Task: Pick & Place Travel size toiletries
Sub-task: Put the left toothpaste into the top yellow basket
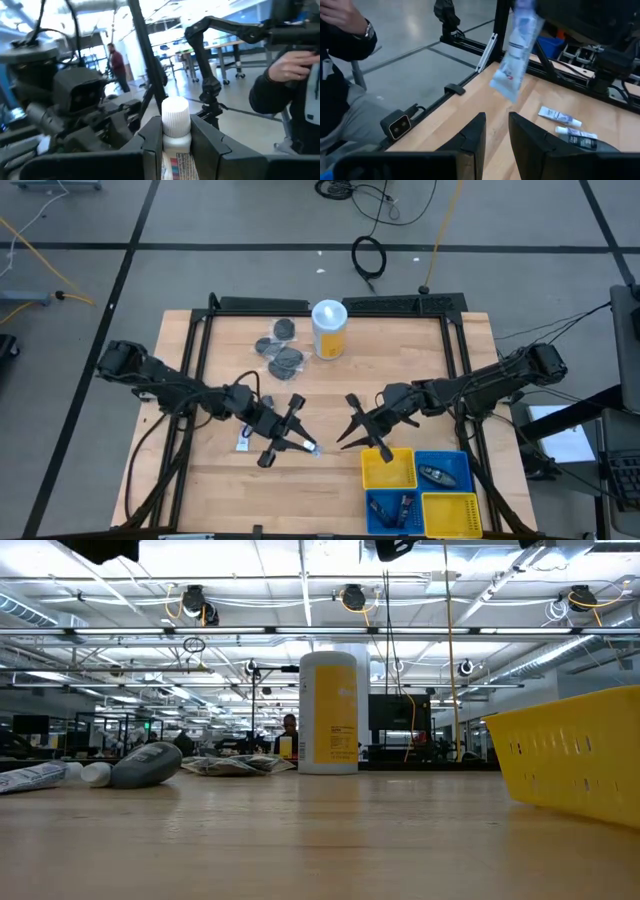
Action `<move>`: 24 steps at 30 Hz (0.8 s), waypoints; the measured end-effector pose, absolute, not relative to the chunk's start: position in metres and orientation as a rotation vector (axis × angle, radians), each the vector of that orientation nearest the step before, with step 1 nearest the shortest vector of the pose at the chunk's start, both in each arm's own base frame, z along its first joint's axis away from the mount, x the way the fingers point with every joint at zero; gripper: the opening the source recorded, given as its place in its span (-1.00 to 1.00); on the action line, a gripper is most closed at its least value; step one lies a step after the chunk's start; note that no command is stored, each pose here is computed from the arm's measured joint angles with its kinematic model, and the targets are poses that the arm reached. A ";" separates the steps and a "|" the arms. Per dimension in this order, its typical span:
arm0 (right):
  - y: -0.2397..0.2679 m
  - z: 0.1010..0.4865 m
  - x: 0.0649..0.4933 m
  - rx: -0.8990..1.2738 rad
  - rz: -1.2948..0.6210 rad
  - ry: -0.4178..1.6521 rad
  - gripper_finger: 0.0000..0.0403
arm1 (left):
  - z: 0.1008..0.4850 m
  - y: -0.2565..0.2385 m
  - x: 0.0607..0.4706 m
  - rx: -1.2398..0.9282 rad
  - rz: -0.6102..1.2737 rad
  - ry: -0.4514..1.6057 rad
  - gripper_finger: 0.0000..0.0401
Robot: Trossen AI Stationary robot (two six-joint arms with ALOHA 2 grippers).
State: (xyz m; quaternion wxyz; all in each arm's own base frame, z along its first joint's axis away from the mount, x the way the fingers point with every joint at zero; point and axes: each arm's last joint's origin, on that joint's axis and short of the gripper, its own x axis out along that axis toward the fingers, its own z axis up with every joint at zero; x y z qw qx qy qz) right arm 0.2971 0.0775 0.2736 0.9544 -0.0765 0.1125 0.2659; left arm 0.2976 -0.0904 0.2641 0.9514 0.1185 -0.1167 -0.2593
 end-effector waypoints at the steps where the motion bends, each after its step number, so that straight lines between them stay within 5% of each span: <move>1: 0.078 0.274 0.297 -0.155 0.540 0.227 -0.63 | 0.265 -0.091 0.300 0.251 -0.533 -0.242 -0.66; 10: 0.079 0.275 0.297 -0.148 0.594 0.209 -0.59 | 0.267 -0.089 0.332 0.298 -0.559 -0.198 -0.66; 24: 0.070 0.258 0.293 -0.131 0.526 0.125 -0.12 | 0.270 -0.083 0.336 0.295 -0.566 -0.212 -0.65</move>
